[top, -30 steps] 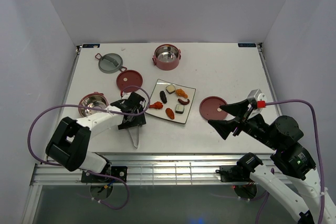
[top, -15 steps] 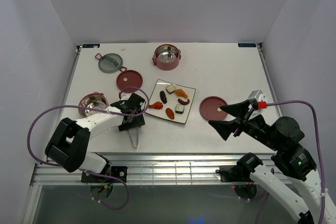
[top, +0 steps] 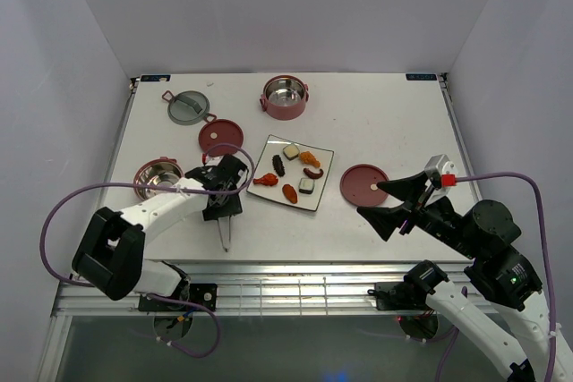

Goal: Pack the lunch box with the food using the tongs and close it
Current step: Pick up the clamp at the center of the board.

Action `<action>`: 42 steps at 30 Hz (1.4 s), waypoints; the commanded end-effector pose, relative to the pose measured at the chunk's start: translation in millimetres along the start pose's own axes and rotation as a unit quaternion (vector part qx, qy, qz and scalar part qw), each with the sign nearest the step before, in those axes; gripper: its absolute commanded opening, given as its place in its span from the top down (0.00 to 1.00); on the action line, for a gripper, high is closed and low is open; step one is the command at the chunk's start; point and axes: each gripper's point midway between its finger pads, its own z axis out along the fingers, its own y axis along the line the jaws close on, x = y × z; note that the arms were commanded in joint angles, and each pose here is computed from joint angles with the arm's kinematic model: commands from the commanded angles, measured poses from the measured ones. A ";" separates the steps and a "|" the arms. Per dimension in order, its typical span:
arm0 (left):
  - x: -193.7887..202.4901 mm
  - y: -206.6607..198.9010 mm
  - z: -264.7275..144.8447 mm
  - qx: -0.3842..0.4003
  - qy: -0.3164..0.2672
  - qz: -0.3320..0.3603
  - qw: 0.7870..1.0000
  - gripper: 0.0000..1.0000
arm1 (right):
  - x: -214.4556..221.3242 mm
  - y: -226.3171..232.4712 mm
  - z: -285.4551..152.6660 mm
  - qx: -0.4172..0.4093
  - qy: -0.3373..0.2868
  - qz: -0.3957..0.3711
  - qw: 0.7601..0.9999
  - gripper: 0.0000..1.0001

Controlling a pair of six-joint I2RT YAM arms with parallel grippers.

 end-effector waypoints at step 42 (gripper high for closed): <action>-96.0 -144.2 -168.7 0.216 -0.218 0.138 0.942 0.40 | 34.5 -10.8 18.5 -0.010 0.022 -0.029 0.999 0.14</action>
